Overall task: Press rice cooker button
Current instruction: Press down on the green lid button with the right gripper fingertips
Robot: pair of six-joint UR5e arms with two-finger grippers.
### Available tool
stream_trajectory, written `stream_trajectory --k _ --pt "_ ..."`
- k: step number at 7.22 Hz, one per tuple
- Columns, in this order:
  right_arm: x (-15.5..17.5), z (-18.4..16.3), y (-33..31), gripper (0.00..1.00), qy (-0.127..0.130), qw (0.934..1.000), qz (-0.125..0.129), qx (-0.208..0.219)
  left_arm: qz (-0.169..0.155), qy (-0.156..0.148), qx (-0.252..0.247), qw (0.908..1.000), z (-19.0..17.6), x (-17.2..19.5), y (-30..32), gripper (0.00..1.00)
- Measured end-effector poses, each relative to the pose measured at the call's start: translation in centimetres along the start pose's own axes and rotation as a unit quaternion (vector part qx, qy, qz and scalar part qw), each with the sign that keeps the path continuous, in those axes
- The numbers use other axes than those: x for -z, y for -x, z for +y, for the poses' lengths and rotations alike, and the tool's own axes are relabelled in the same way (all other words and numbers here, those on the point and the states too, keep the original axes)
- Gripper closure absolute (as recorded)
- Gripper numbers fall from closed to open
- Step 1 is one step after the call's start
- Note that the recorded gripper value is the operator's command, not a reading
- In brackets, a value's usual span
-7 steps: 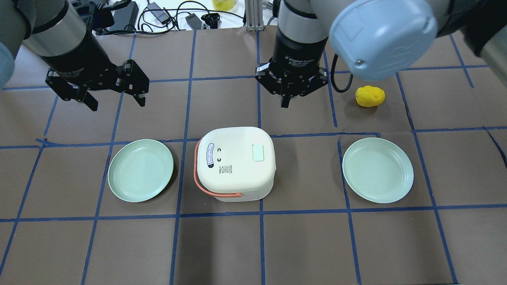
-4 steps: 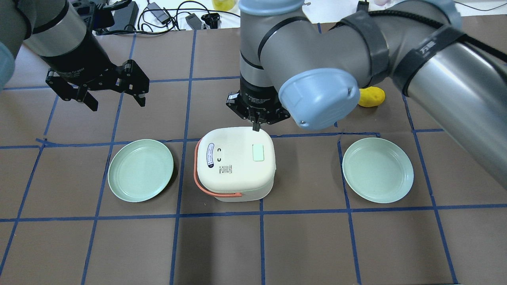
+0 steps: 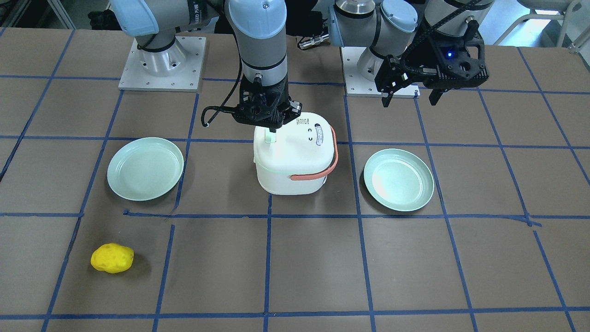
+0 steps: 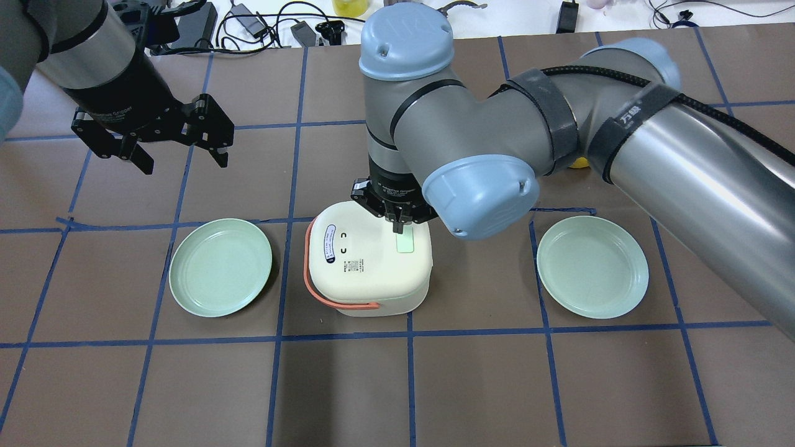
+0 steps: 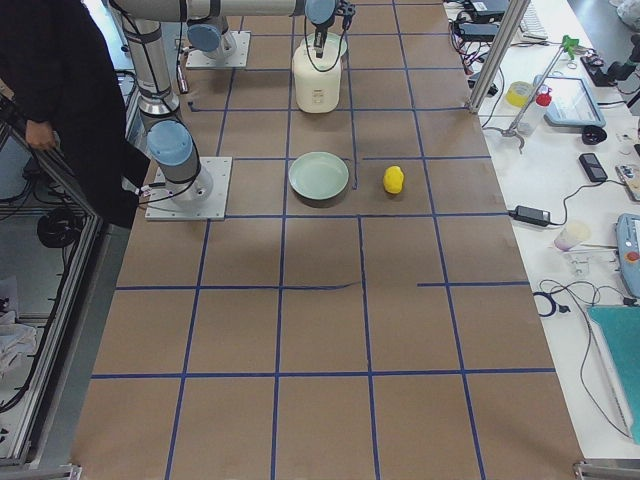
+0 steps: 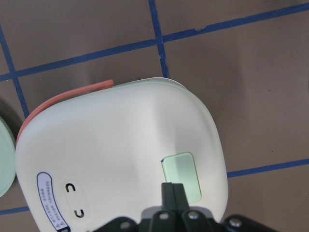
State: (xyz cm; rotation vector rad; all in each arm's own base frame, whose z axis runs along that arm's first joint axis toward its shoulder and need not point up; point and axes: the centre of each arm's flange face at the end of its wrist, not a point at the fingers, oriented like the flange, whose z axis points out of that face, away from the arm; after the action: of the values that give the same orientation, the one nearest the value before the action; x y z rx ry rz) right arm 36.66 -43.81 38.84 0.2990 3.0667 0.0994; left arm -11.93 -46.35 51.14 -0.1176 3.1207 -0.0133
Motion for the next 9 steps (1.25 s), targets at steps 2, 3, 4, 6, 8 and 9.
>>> stream_trajectory --k 2,3,4,6,8,9 --pt "-0.7 0.1 -0.2 1.00 0.004 1.0000 0.008 0.001 0.000 0.000 0.000 1.0000 0.0 0.0 0.0 0.00" --pt "-1.3 0.2 -0.4 1.00 0.006 0.9999 0.014 0.001 0.000 0.000 0.000 1.0000 0.0 0.0 0.0 0.00" --pt "-1.6 0.3 -0.5 1.00 0.007 0.9998 0.017 0.001 0.000 0.000 0.000 1.0000 0.0 0.0 0.0 0.00" --pt "-2.0 0.4 -0.6 1.00 0.008 0.9998 0.018 0.001 0.000 0.000 0.000 1.0000 0.0 0.0 0.0 0.00" --pt "-2.0 0.3 -0.5 1.00 0.007 0.9998 0.017 0.002 0.000 0.000 0.000 1.0000 0.0 0.0 0.0 0.00" --pt "-2.1 0.3 -0.5 1.00 0.007 0.9998 0.016 0.002 0.000 0.000 0.000 1.0000 0.0 0.0 0.0 0.00"
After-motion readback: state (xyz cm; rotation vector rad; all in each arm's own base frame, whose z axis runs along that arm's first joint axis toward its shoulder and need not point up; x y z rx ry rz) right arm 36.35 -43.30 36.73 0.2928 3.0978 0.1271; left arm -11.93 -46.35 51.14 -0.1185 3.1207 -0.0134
